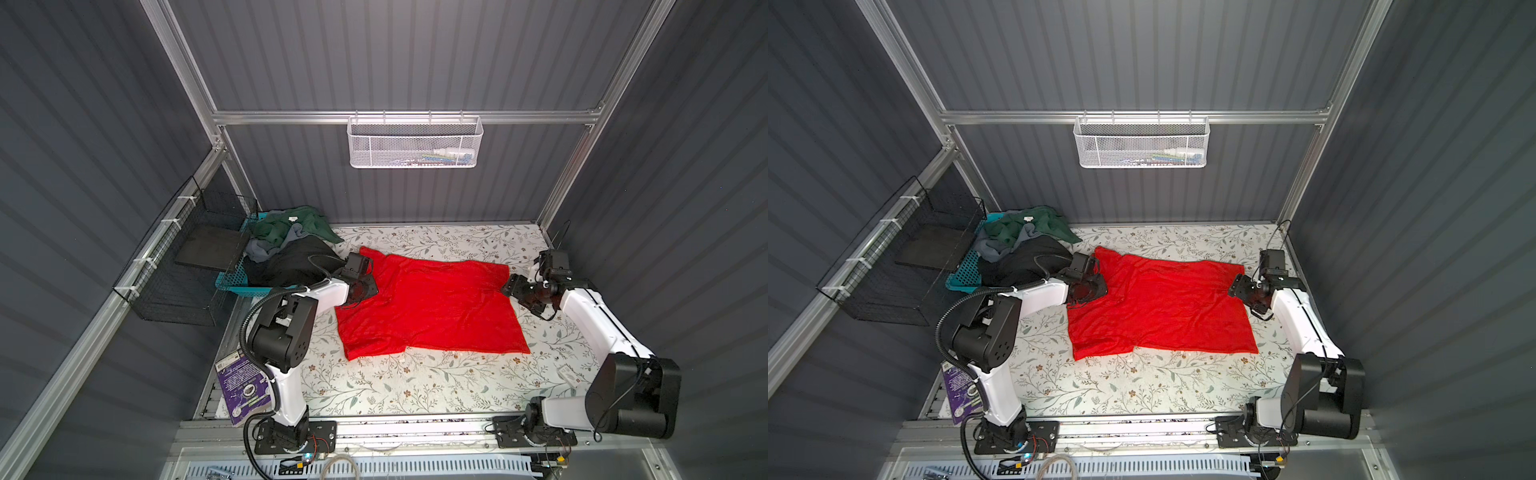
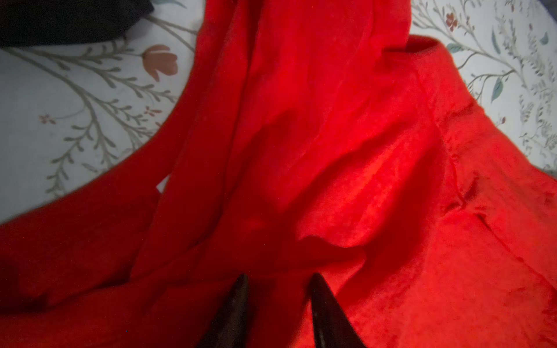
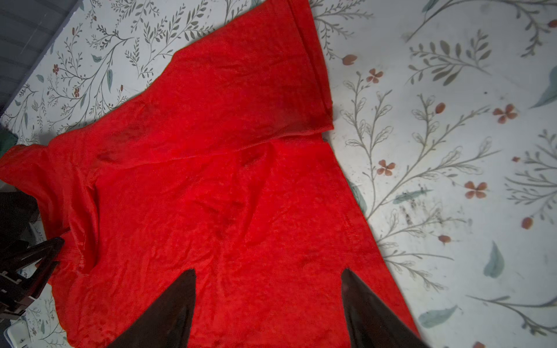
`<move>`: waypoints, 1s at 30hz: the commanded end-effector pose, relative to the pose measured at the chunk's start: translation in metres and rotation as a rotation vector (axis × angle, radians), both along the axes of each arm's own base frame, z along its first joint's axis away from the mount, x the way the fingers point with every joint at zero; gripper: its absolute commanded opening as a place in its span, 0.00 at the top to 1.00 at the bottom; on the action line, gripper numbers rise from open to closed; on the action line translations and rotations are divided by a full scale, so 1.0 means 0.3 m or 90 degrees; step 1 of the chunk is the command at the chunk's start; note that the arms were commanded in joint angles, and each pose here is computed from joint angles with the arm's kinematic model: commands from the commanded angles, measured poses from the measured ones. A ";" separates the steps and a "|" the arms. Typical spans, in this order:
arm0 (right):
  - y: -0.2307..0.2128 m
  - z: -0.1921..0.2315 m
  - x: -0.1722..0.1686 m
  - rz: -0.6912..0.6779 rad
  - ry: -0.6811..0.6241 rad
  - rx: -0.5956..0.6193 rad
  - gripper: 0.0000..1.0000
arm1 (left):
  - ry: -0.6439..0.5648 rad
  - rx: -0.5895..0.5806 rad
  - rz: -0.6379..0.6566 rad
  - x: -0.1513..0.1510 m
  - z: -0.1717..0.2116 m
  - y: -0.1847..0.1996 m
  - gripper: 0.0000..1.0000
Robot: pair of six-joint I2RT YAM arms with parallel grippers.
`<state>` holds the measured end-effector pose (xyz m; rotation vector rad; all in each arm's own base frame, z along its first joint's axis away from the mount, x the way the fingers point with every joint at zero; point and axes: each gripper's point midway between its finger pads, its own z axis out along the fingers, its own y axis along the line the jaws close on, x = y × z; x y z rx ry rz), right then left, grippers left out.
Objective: Fold and stack the t-shirts
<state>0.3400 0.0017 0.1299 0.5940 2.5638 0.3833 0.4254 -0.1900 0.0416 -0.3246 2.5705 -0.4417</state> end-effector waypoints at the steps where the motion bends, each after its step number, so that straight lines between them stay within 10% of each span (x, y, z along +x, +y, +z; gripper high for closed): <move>1: 0.005 -0.012 -0.004 0.006 0.004 -0.002 0.24 | -0.003 0.039 -0.009 0.015 0.000 0.013 0.68; 30: -0.011 -0.026 -0.007 0.004 0.021 -0.021 0.24 | -0.031 0.099 -0.036 -0.072 0.044 0.013 0.93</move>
